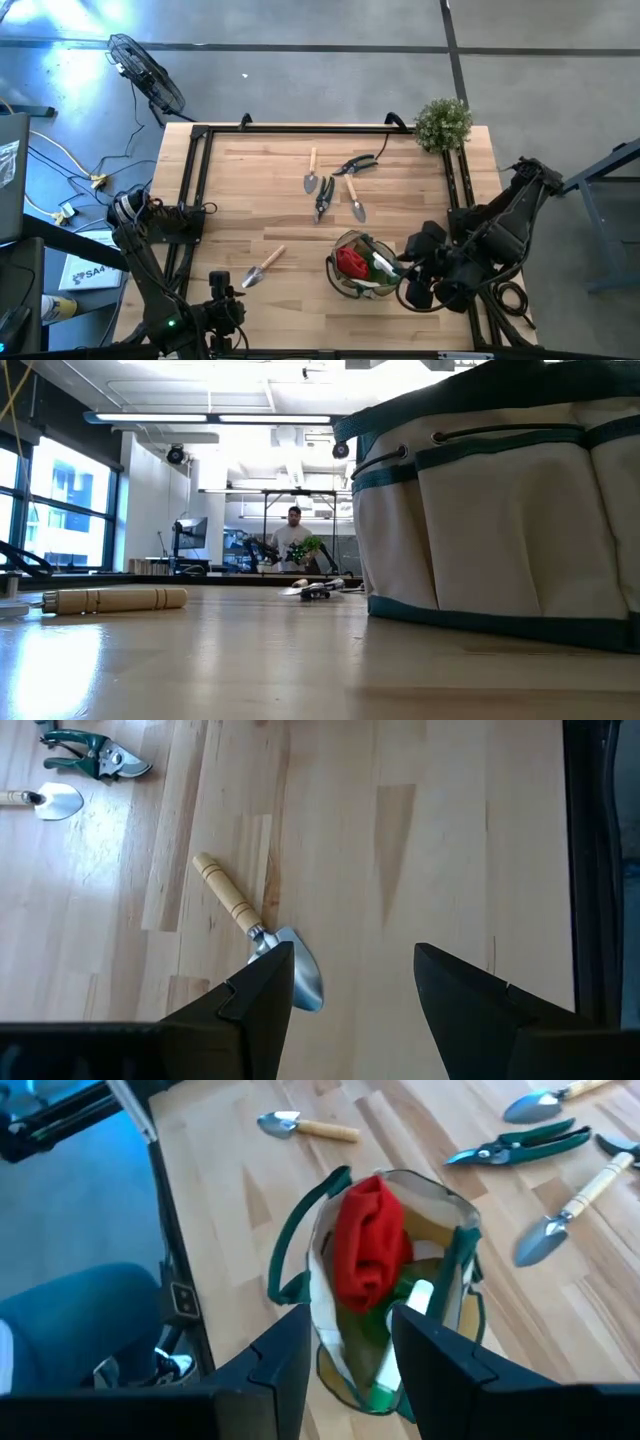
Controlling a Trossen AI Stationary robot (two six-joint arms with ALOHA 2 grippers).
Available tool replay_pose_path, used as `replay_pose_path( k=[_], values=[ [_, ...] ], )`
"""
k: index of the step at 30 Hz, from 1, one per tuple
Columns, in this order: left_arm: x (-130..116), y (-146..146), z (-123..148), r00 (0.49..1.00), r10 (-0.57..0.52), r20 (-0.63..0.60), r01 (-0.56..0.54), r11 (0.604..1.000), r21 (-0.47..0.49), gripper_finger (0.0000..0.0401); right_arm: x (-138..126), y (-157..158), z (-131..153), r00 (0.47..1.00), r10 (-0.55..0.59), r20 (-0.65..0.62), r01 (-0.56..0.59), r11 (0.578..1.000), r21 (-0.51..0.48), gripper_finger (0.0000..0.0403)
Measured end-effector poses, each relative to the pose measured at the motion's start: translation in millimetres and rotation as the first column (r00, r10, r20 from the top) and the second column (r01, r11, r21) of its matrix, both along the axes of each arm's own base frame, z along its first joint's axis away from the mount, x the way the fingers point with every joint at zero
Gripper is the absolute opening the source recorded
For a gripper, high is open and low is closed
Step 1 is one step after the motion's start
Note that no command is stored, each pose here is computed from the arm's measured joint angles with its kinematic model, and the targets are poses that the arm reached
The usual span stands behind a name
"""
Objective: Pick & Place Garden tools in Gardening bag
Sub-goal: Adjust the gardening bag
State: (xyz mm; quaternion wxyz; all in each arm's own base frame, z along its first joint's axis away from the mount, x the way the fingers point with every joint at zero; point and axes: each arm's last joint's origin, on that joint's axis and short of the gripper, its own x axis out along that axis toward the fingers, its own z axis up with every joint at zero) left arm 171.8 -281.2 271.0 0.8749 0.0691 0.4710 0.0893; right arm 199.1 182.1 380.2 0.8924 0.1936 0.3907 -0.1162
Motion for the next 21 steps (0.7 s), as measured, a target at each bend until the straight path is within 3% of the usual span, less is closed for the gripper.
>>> replay_pose_path(
  k=[21],
  values=[
    [0.8,-1.6,0.4,1.000,-0.028,0.002,0.028,1.000,-0.001,0.0198,3.9,3.9,3.4,0.999,0.000,0.049,-0.002,0.999,0.049,0.0133]
  ],
)
